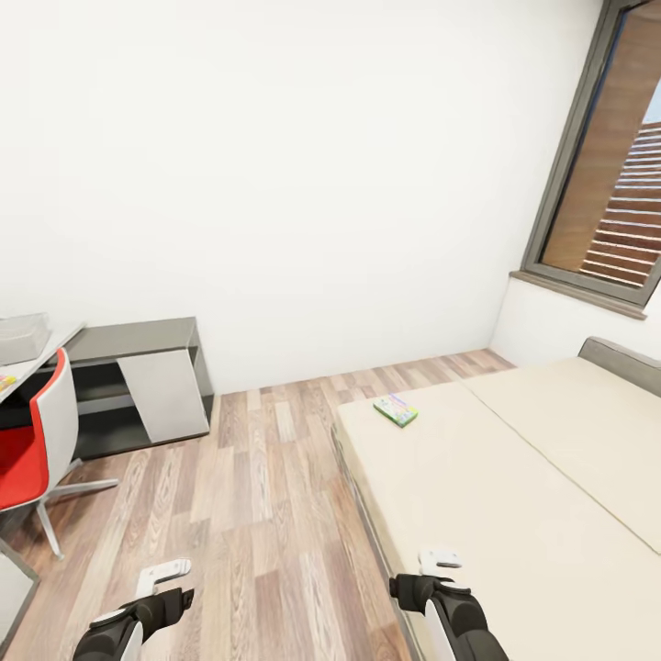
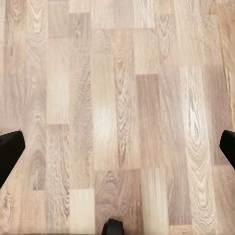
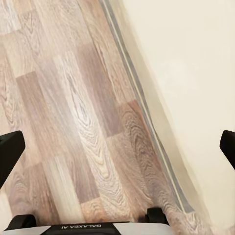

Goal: Put all the toys in the child's room - the three board games (two on the bed and one on the table), the two jigsaw puzzles on the table, and the tennis ball on the table - inside the toy box on the table in the child's room.

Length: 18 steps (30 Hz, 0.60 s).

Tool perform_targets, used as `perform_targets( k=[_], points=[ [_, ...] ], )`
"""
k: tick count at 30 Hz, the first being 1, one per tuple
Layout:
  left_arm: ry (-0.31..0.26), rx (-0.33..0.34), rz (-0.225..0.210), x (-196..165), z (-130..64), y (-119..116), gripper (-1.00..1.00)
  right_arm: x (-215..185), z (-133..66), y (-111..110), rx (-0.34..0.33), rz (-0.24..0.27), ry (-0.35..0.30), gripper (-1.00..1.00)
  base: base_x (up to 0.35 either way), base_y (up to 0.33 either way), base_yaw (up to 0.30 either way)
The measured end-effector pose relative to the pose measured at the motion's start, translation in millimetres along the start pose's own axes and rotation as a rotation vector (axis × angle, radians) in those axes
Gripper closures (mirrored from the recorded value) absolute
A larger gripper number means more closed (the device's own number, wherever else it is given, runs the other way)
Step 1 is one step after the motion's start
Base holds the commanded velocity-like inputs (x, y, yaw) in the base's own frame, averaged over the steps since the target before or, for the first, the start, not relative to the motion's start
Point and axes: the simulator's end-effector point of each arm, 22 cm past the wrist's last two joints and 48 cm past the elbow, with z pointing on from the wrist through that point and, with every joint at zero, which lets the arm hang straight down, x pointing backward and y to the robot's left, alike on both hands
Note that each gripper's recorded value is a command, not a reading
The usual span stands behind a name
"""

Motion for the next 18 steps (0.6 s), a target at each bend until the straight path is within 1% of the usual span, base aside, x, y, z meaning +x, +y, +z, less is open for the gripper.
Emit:
perform_targets(
  k=[3,6,11,18],
  points=[
    [0.000,0.000,0.000,0.0,0.0,0.0,-1.00,0.1,0.0,-0.4,0.001,0.000,0.000,-1.00,-0.003,-0.011,0.240],
    [0.000,0.000,0.000,0.2,0.0,-0.1,-1.00,0.0,0.0,-0.6,0.001,0.000,0.000,-1.00,-0.002,-0.005,0.146],
    [0.000,0.000,0.000,0.0,0.0,-0.1,-1.00,0.3,0.0,-0.4,0.000,0.000,0.000,-1.00,-0.001,-0.002,0.049],
    [0.000,0.001,-0.001,0.0,0.0,-0.3,-1.00,0.0,0.0,0.1,0.000,0.000,-0.001,-1.00,0.000,0.000,0.007]
  ],
)
